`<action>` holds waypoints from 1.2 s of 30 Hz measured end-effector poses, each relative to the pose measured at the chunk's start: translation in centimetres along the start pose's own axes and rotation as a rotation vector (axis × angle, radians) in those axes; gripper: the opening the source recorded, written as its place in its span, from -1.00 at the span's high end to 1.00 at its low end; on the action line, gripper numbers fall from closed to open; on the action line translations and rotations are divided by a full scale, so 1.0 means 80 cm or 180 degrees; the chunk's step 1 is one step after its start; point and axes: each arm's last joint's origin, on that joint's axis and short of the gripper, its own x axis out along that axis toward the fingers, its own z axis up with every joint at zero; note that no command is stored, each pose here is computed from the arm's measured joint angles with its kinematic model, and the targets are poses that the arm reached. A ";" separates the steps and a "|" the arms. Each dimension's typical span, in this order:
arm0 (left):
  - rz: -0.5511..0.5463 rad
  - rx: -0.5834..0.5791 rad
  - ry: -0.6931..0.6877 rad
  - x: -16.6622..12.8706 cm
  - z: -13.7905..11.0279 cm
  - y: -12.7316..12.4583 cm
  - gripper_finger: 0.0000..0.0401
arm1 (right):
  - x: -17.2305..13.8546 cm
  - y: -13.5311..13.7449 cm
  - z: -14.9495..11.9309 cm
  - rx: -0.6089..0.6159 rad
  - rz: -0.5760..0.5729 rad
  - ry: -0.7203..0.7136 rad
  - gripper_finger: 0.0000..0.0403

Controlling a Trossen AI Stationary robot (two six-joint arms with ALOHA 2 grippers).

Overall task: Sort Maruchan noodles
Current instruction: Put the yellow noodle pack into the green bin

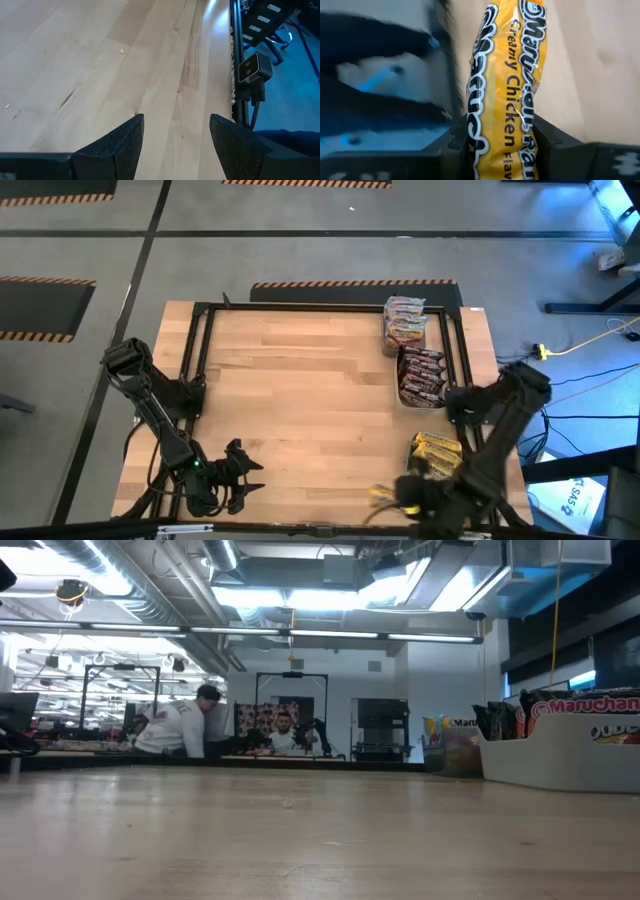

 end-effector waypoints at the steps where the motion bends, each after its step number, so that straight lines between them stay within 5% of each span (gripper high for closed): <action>1: 0.0000 -0.0001 -0.0001 0.000 0.000 0.000 -0.11 | -0.006 0.000 -0.013 0.0019 -0.0113 0.0103 0.45; 7: 0.0010 -0.0005 -0.0036 0.000 0.001 0.000 -0.11 | -0.038 -0.009 -0.076 0.0248 -0.0799 0.0529 0.45; 12: 0.0069 -0.0002 -0.0157 0.000 0.002 0.001 -0.11 | -0.034 -0.016 -0.111 0.0323 -0.1029 0.0716 0.45; 27: 0.0072 0.0008 -0.0161 0.000 0.002 0.001 -0.11 | 0.035 -0.045 -0.155 0.0736 -0.1024 0.0730 0.44; 36: 0.0075 -0.0005 -0.0170 0.000 0.002 0.001 -0.11 | 0.030 -0.044 -0.146 0.0831 -0.1061 0.1065 -0.11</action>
